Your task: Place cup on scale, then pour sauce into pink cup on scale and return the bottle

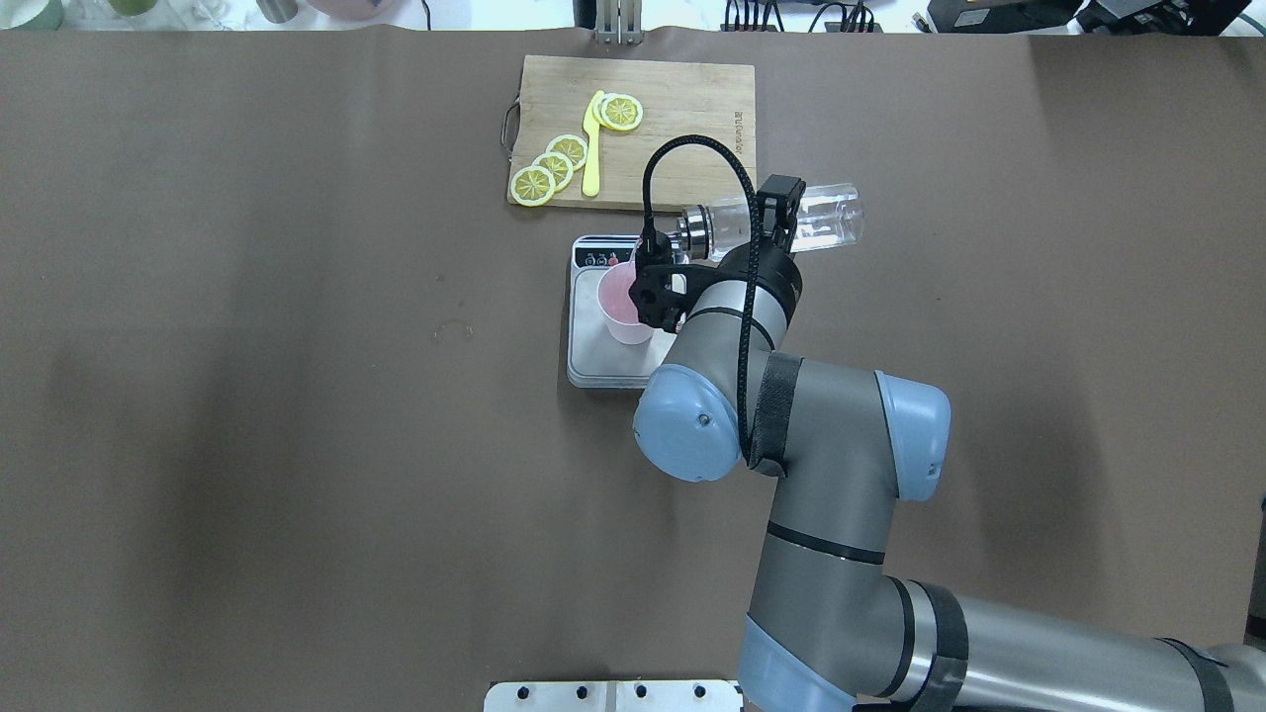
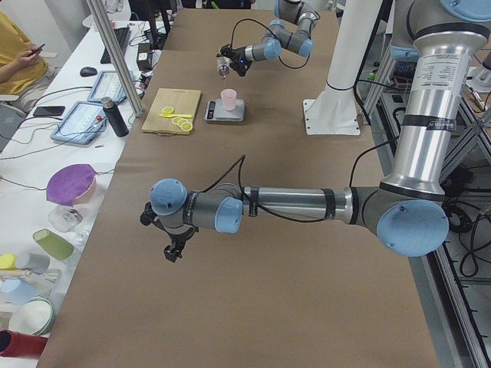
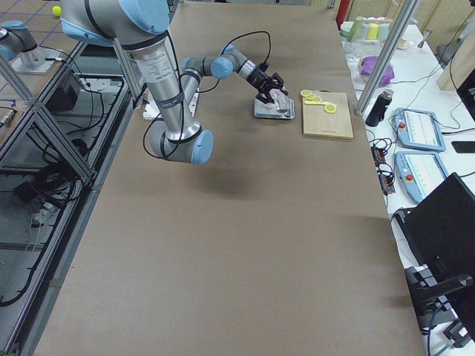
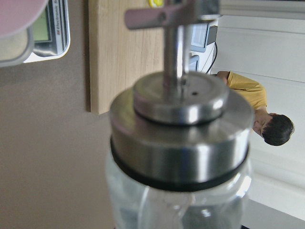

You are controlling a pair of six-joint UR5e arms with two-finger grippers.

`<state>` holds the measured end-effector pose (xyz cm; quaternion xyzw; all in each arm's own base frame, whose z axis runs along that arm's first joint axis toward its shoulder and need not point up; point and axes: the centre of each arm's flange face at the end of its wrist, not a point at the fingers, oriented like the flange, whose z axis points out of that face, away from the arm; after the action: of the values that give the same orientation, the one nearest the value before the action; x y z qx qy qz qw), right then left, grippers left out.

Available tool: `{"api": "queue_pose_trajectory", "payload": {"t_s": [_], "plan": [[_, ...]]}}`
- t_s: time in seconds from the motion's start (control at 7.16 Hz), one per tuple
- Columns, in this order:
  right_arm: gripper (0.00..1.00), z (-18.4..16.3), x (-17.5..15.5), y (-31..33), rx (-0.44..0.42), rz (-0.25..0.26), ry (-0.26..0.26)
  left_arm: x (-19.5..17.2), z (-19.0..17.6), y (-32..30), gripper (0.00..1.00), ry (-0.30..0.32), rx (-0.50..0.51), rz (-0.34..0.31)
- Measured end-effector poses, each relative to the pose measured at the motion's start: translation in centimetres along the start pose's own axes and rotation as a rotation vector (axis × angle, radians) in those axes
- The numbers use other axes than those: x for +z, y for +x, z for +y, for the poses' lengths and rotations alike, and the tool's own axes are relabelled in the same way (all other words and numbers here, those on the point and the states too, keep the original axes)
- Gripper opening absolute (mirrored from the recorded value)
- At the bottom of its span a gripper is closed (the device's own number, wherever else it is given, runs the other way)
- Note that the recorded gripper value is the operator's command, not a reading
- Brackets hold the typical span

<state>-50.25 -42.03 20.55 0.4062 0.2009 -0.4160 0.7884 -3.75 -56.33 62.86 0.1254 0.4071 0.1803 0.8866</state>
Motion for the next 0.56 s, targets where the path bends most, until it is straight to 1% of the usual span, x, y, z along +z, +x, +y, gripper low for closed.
{"api": "queue_pose_trajectory", "payload": {"t_s": [0.42,0.56], "plan": [[0.03,0.6,-0.2,0.2,0.017,-0.005,0.009,-0.4,-0.5,0.2,0.99,0.005,0.003,-0.002],[0.04,1.3,-0.6,1.0,0.047,-0.025,0.024,-0.5,-0.7,0.3,0.99,0.007,0.005,-0.002]]}}
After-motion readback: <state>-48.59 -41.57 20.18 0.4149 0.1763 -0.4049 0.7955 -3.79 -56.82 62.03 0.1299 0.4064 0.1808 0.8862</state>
